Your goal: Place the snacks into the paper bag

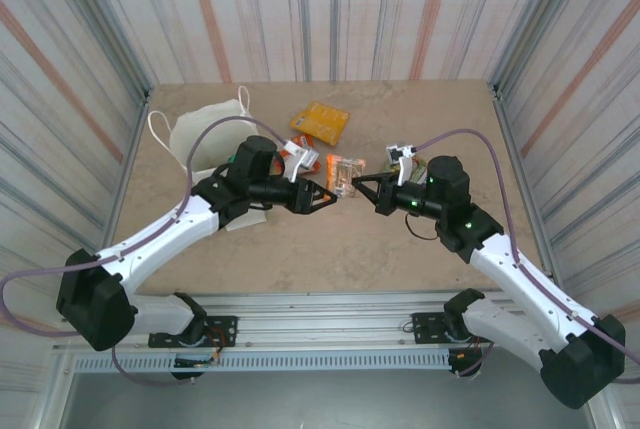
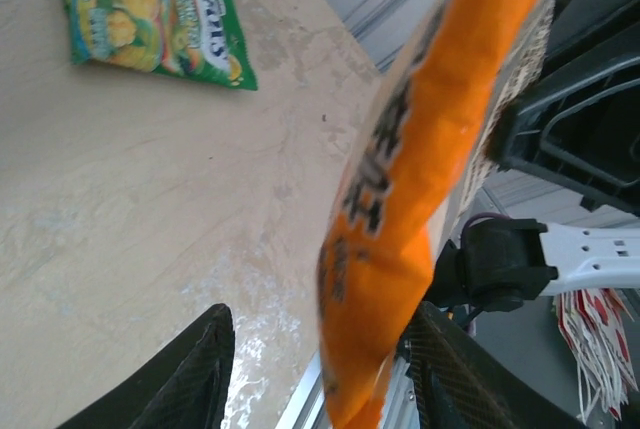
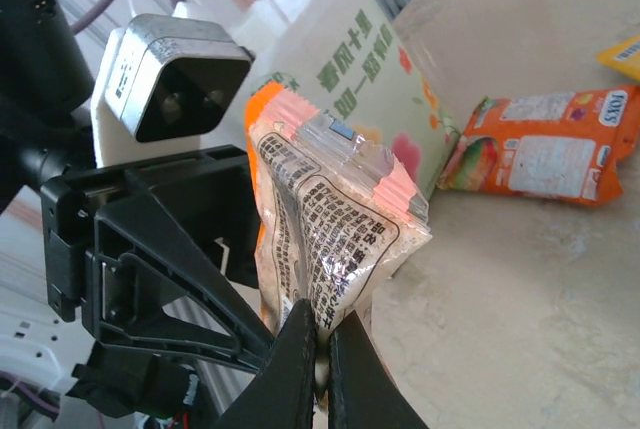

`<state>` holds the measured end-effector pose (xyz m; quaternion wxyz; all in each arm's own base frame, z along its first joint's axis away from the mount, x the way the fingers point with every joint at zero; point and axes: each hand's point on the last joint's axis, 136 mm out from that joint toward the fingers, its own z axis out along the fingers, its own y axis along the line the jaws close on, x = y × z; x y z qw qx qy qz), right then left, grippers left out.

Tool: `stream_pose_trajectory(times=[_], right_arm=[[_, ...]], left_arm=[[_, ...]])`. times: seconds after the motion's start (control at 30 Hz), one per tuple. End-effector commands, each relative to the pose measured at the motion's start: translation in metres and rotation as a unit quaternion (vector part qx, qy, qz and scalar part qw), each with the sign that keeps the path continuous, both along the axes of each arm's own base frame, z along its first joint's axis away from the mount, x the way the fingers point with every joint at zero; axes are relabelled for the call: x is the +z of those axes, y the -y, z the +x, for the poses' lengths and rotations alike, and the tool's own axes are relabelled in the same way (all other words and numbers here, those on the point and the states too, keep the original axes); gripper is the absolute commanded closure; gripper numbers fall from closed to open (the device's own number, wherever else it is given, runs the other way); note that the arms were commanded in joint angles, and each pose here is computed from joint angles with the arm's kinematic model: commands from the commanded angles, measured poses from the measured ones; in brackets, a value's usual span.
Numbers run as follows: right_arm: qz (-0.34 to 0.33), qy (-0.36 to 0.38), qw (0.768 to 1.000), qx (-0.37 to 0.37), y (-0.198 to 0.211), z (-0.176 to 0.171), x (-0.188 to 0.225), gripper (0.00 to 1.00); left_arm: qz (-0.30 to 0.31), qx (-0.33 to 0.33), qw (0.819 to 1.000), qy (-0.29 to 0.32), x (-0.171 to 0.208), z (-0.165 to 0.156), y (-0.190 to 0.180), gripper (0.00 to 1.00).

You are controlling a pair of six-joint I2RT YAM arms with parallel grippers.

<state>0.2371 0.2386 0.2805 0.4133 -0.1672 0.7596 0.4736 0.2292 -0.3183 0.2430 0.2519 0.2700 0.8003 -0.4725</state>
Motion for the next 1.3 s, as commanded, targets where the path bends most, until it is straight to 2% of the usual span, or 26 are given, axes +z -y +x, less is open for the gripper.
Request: stream_pose_trajectory(times=[0.0, 0.13, 0.3, 0.43, 0.5, 0.57, 0.6, 0.7, 1.0, 1.27], right_arm=[[0.016, 0.031, 0.999, 0.020, -0.003, -0.003, 0.014, 1.00], [0.025, 0.028, 0.999, 0.033, -0.007, -0.005, 0.016, 1.00], [0.024, 0.022, 0.999, 0.035, -0.008, -0.004, 0.014, 1.00], [0.022, 0.018, 0.999, 0.028, -0.007, -0.003, 0.012, 1.00], [0.019, 0.013, 1.000, 0.013, -0.004, 0.001, 0.010, 0.87], [0.014, 0.005, 1.000, -0.009, 0.001, 0.005, 0.007, 0.67], [0.012, 0.003, 1.000, -0.018, 0.003, 0.007, 0.006, 0.60], [0.005, -0.007, 0.999, -0.039, 0.008, 0.012, 0.000, 0.51], [-0.009, -0.051, 0.998, -0.029, -0.001, 0.018, -0.013, 0.50], [-0.032, -0.077, 0.996, -0.012, -0.011, 0.022, -0.027, 0.51]], left_arm=[[-0.046, -0.034, 0.998, 0.041, 0.033, -0.004, 0.014, 0.50], [-0.057, -0.038, 0.996, 0.057, 0.041, -0.004, 0.016, 0.57], [-0.060, -0.033, 0.995, 0.074, 0.050, -0.004, 0.014, 0.75], [-0.048, -0.023, 0.994, 0.092, 0.054, -0.003, 0.008, 0.83], [-0.041, -0.020, 0.994, 0.098, 0.057, -0.004, 0.005, 0.85], [-0.022, -0.011, 0.994, 0.108, 0.062, -0.004, -0.002, 0.87], [-0.007, -0.001, 0.994, 0.111, 0.062, -0.001, -0.006, 0.88], [0.037, 0.024, 0.991, 0.129, 0.071, 0.002, -0.022, 0.88], [0.132, 0.159, 0.970, 0.126, 0.111, 0.027, -0.105, 0.89], [0.212, 0.292, 0.927, 0.102, 0.122, 0.043, -0.189, 0.89]])
